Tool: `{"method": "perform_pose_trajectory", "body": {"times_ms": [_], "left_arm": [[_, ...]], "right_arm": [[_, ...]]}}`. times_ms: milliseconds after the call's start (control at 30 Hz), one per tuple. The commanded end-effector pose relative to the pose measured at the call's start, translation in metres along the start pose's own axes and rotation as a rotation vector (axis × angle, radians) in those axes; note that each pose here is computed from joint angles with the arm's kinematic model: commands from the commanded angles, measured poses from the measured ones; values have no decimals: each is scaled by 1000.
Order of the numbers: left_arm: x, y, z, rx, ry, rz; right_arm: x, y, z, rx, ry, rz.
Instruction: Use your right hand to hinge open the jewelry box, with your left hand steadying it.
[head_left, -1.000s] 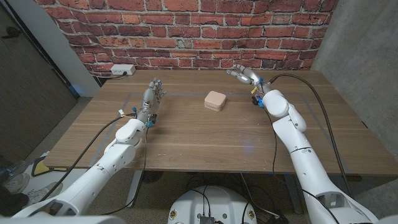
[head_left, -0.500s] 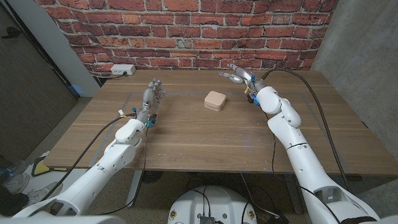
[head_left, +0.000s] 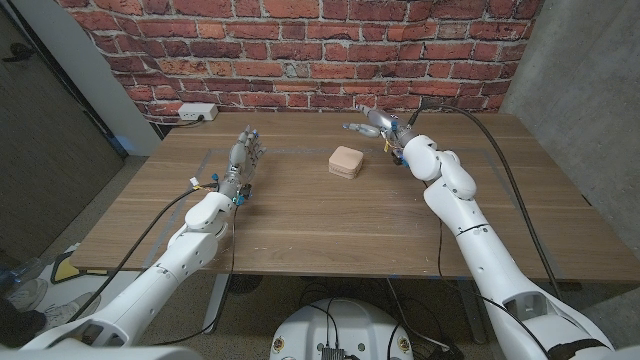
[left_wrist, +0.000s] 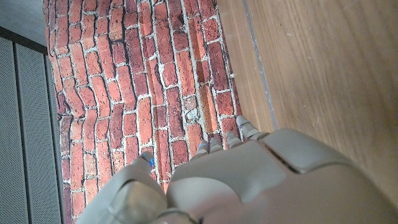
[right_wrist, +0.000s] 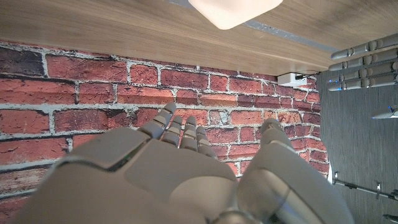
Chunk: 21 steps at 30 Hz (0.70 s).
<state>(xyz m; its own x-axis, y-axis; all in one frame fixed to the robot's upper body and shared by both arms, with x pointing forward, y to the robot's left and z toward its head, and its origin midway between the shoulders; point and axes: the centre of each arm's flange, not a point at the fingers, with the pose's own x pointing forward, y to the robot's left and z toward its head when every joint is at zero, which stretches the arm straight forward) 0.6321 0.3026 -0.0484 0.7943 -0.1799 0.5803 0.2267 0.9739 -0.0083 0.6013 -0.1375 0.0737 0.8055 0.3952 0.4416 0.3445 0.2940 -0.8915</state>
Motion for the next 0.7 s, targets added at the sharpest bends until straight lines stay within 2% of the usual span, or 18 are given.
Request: {"method": "perform_pose_trajectory", "body": {"times_ms": [33, 300, 700], "left_arm": [[0, 3, -1, -4, -1, 3], [0, 5, -3, -8, -1, 6], [0, 7, -7, -21, 0, 10]], "right_arm": [[12, 4, 14, -118, 2, 70], [23, 6, 23, -176, 0, 154], [38, 9, 39, -288, 9, 225]]}}
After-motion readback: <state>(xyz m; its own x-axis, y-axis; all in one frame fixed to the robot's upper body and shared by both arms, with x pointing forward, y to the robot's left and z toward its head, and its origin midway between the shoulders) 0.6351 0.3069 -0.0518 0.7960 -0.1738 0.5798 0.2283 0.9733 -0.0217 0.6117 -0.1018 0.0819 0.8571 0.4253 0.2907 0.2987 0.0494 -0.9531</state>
